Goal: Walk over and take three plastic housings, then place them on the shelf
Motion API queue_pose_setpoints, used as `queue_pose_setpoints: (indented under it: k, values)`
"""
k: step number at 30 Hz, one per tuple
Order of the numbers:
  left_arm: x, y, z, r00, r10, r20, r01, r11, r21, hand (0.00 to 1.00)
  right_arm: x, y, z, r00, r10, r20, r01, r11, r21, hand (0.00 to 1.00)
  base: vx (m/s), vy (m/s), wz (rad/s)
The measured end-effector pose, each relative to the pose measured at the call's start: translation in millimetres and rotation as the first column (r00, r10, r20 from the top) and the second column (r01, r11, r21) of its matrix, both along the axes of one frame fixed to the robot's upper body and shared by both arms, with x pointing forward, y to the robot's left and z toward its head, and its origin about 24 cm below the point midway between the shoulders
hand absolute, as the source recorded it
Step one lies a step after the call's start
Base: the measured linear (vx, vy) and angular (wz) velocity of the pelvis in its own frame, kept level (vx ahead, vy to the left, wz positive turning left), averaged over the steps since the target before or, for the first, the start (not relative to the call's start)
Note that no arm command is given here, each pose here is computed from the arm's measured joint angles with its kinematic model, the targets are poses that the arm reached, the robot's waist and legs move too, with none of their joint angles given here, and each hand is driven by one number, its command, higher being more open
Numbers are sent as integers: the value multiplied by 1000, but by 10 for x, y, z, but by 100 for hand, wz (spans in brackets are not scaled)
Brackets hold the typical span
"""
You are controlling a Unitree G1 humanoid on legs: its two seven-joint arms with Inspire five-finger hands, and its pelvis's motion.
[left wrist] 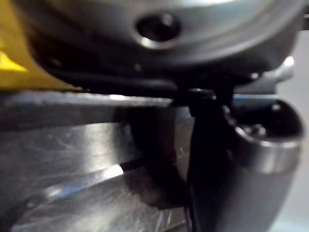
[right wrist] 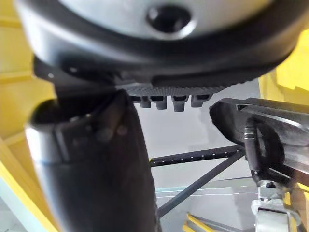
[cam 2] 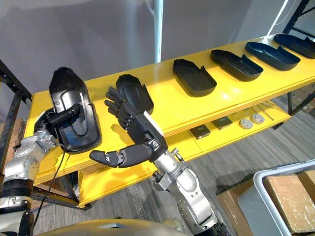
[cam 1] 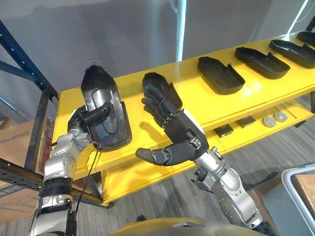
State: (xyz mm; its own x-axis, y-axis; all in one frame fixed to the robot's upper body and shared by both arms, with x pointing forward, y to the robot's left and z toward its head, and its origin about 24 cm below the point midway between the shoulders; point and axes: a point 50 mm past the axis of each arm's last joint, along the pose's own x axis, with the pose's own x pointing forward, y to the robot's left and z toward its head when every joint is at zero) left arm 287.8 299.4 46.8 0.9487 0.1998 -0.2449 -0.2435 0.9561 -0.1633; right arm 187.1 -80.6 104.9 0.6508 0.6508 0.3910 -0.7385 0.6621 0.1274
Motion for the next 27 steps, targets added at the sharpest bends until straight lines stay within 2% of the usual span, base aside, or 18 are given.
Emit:
queue_pose_setpoints:
  k: [4, 9, 12, 15, 16, 27]
  values:
    - [63, 54, 78, 1000, 14, -3, -14, 1000, 19, 0, -57, 152, 8, 996, 90, 7, -90, 996, 6, 100, -3, 3, 1]
    - [272, 14, 322, 998, 4, 55, -8, 998, 55, 0, -103, 452, 163, 957, 271, 105, -271, 963, -17, 100, -42, 9, 32]
    - [333, 53, 478, 996, 10, 89, -18, 996, 84, 0, -103, 528, 226, 940, 307, 146, -305, 952, -41, 100, -20, -9, 27]
    - [335, 121, 554, 996, 24, 87, -34, 992, 120, 0, -83, 523, 236, 948, 282, 145, -279, 959, -39, 100, -5, -5, 14]
    - [356, 122, 587, 996, 25, 82, -36, 990, 135, 100, -71, 514, 240, 953, 268, 143, -265, 964, -35, 100, 3, -1, 13]
    - [459, 150, 721, 998, 46, 53, -57, 973, 224, 100, -29, 489, 258, 966, 218, 135, -218, 976, -21, 100, -1, 1, 0]
